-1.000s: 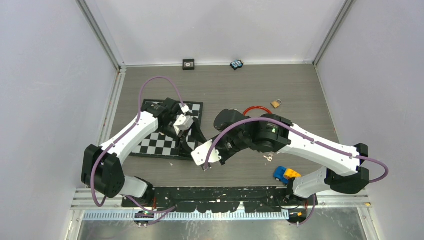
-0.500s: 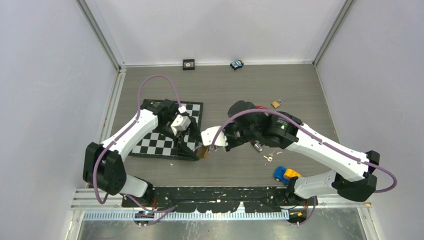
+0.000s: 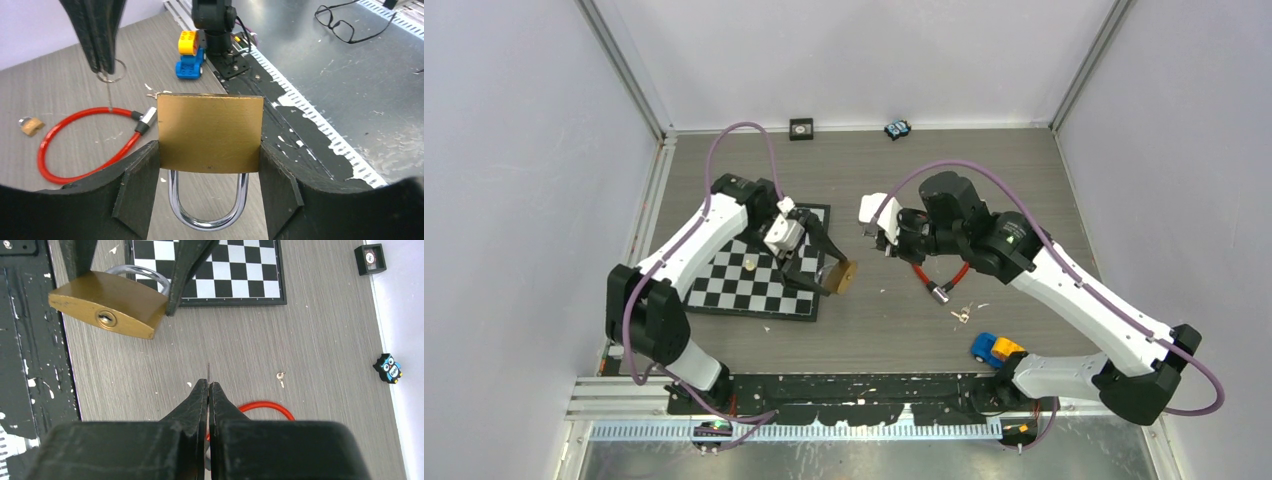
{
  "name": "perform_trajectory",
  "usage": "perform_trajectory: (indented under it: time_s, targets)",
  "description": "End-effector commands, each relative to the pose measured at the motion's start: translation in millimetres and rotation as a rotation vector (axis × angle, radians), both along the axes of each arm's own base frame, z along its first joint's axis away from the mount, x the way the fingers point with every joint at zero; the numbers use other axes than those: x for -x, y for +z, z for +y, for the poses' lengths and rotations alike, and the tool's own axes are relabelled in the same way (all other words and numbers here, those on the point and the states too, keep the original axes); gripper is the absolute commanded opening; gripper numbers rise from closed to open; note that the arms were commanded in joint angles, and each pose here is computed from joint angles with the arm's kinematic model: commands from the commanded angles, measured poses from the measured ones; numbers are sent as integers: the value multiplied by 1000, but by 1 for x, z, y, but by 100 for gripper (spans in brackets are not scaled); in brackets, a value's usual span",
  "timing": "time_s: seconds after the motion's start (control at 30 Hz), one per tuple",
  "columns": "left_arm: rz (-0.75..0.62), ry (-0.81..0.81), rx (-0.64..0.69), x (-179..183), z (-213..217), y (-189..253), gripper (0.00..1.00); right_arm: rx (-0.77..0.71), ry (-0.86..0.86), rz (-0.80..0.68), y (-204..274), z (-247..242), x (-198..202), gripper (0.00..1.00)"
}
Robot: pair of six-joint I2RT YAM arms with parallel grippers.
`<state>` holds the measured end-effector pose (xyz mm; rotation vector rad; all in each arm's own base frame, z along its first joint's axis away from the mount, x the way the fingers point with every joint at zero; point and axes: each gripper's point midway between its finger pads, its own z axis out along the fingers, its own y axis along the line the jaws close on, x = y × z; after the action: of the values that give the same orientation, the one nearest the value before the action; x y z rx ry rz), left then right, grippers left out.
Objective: Unlock with the key
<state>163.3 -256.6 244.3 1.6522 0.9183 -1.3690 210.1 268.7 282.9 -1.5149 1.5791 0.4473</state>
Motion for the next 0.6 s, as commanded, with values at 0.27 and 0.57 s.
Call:
perform_trajectory:
  time_s: [0.27,0.57]
  targets:
    - [219,36,59,-2,-7,116,0,-121,-36,-47,57,-1,-14,1]
    - [196,222,-174,-66,-20,148,0,-118,-65,-69,62,-12,-17,1]
